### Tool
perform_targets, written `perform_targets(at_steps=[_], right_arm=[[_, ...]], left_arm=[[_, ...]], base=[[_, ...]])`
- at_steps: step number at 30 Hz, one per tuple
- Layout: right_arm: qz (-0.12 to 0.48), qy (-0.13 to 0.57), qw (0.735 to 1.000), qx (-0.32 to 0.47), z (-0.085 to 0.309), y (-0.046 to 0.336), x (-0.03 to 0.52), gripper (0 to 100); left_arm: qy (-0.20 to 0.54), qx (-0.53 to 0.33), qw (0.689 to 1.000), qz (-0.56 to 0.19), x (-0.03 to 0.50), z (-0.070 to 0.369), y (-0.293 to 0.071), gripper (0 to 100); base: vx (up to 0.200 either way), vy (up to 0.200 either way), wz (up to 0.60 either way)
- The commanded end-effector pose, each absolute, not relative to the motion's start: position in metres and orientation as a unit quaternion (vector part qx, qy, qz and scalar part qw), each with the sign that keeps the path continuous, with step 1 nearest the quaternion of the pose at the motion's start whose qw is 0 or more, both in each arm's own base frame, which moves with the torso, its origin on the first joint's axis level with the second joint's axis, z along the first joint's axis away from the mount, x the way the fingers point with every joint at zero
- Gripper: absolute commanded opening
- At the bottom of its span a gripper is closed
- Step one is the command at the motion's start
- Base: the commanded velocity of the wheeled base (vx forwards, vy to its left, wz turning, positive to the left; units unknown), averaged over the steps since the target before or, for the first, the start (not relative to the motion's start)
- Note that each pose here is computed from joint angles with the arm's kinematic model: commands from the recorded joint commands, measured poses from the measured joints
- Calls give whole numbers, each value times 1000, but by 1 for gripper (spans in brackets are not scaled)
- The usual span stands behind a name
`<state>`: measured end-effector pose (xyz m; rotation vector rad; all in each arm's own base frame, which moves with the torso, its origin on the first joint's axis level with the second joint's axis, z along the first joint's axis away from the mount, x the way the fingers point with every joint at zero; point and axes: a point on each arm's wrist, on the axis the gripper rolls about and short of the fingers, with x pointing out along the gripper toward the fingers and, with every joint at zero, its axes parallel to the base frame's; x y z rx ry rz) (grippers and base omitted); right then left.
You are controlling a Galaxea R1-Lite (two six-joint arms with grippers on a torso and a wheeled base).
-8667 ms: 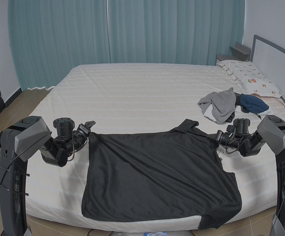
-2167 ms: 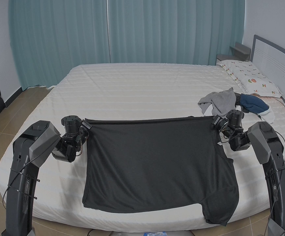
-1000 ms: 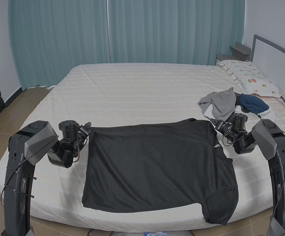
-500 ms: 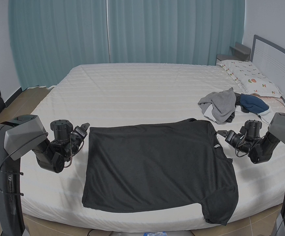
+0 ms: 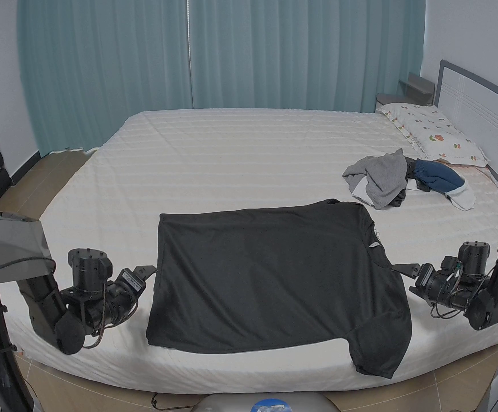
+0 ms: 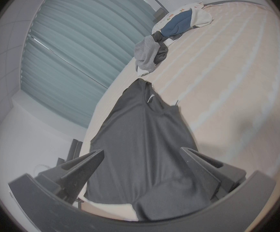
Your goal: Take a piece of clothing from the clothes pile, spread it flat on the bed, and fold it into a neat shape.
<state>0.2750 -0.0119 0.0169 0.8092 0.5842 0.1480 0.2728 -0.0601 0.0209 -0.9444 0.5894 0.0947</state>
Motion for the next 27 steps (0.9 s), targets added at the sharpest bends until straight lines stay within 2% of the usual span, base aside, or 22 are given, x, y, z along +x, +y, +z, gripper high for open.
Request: perform_targets(at_steps=[1,7,23,27], right_arm=[[81,279,869,400,26,-11,254,100],[82,279,869,400,25,-11,255,100],[79,282,870,397,23,-10,256,100],[78,283,870,395,22,-9,256,100]], left_arm=[[286,-456,842,24,252,26,-66,100],[282,-463,840,22,254,27,-67,100],[295,-461,837,18,251,23,-72,100],[294,-457,839,22,250,22,-72,100]], base=[[0,0,0],[0,0,0],[0,-200,0],[0,0,0]])
